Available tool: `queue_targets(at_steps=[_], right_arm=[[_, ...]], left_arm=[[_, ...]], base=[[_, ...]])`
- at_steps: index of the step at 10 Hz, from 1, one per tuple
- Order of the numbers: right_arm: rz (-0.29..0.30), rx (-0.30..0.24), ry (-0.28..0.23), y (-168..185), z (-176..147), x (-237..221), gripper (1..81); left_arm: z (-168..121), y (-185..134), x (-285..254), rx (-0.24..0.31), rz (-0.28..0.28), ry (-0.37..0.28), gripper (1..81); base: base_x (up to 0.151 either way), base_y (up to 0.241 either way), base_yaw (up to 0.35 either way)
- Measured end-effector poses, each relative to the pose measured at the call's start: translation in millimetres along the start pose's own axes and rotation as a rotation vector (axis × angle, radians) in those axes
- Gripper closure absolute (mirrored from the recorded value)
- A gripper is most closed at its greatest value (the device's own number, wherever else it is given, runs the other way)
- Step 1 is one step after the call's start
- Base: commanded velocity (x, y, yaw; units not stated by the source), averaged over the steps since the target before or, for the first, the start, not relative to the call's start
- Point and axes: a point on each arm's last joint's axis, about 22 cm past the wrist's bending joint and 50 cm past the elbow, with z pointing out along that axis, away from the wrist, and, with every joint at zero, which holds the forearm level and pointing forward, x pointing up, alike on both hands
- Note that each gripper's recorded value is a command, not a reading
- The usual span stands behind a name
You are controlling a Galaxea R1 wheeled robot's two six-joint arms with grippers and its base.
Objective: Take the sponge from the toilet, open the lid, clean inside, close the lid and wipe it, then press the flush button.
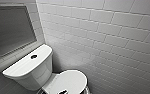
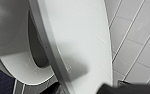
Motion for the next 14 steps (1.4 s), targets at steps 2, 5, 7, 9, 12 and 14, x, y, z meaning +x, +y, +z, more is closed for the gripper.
queue_targets(at_steps=[2, 5, 7, 9, 12, 14], right_arm=[[0.000, 0.000, 0.000, 0, 0, 0, 81.1], [0.000, 0.000, 0.000, 0, 0, 0, 81.1], [0.000, 0.001, 0.000, 0, 0, 0, 81.1], [0.000, 0.002, 0.000, -2, 1, 0, 81.1], [0.000, 0.002, 0.001, -2, 1, 0, 81.1], [0.000, 0.003, 0.001, -2, 1, 0, 81.1]], left_arm=[[-4, 6, 3, -0.008, -0.038, 0.001, 1.0], [-8, 12, 8, -0.016, -0.086, 0.006, 1.0], [-17, 27, 15, -0.041, -0.104, 0.020, 1.0], [-29, 50, 25, -0.079, -0.100, 0.040, 1.0], [-39, 70, 33, -0.125, -0.099, 0.071, 1.0], [-49, 82, 42, -0.150, -0.097, 0.094, 1.0]], base=[[0.000, 0.000, 0.000], [0.000, 0.000, 0.000], [0.000, 0.000, 0.000], [0.000, 0.000, 0.000], [0.000, 0.000, 0.000], [0.000, 0.000, 0.000]])
